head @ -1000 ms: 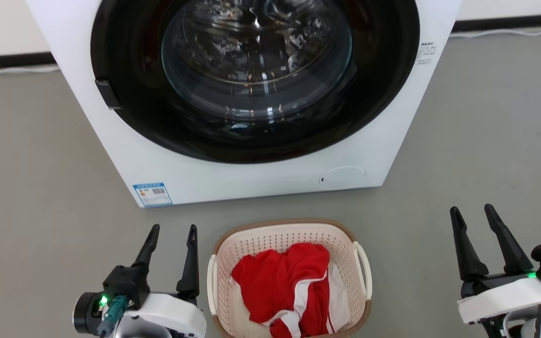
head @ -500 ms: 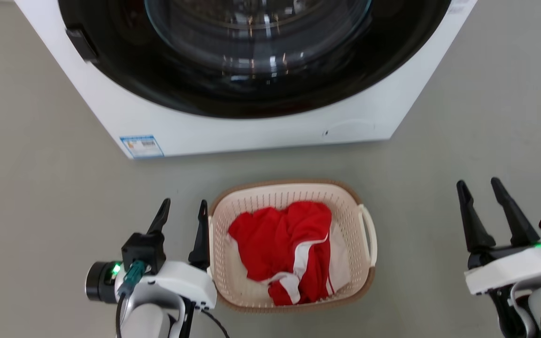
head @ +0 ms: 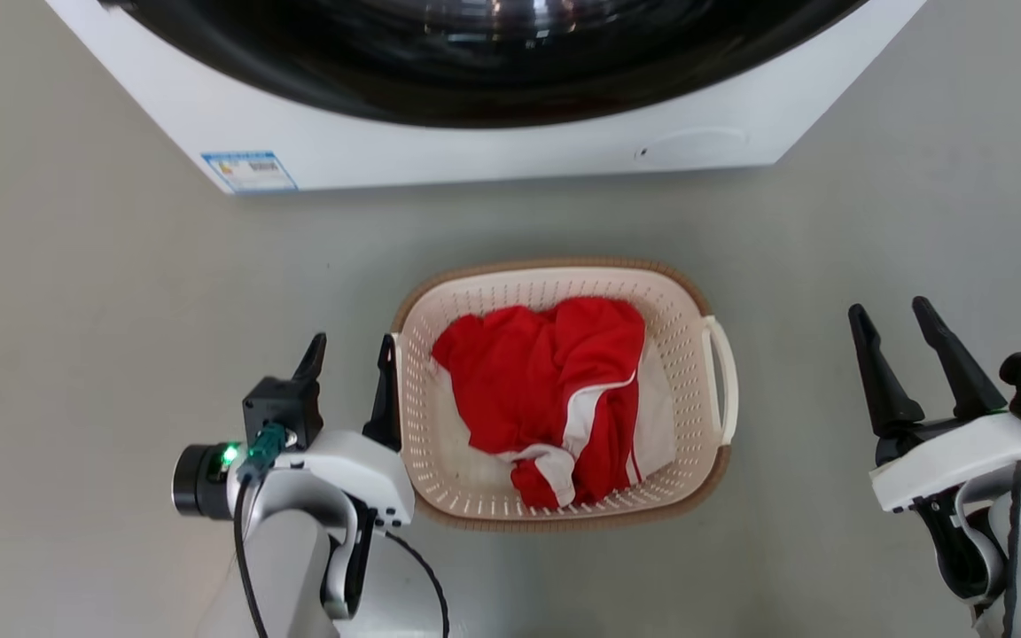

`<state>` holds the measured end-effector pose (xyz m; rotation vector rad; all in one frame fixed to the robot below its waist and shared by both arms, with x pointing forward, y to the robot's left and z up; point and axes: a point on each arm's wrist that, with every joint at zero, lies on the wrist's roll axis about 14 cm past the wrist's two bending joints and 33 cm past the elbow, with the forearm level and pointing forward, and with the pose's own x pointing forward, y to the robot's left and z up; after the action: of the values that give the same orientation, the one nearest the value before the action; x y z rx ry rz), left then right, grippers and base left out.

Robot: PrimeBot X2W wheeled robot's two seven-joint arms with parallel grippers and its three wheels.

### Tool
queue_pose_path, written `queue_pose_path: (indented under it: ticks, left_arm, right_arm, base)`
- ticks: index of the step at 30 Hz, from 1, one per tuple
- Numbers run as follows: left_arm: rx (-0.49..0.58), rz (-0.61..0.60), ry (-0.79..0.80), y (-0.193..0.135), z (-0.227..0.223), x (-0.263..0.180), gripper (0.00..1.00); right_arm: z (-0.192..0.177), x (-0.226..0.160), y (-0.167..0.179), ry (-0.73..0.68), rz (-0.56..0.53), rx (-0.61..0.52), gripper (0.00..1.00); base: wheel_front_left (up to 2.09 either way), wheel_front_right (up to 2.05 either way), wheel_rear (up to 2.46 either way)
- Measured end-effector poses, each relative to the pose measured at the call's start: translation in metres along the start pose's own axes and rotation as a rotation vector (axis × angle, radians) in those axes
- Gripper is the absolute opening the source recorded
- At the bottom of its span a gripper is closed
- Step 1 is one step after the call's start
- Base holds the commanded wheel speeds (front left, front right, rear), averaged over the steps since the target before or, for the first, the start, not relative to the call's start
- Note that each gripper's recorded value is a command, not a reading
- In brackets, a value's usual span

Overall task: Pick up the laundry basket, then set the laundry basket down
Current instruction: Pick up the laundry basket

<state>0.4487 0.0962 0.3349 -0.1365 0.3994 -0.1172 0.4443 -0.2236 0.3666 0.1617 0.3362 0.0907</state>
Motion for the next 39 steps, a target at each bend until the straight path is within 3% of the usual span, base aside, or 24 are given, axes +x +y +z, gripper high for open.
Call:
queue_pose_path:
  ticks: [23,39]
  left_arm:
    - [-0.035,0.012,0.272,0.007,-0.100,0.059,1.00]
    - [-0.086,0.039,0.460,0.015,-0.168,0.067,1.00]
  right_arm:
    - [-0.124,0.057,-0.005,0.339,0.044,0.016,1.00]
    - [-0.193,0.076,0.012,0.512,0.120,0.024,1.00]
  base:
    - [0.00,0.00,0.00]
    - [0.00,0.00,0.00]
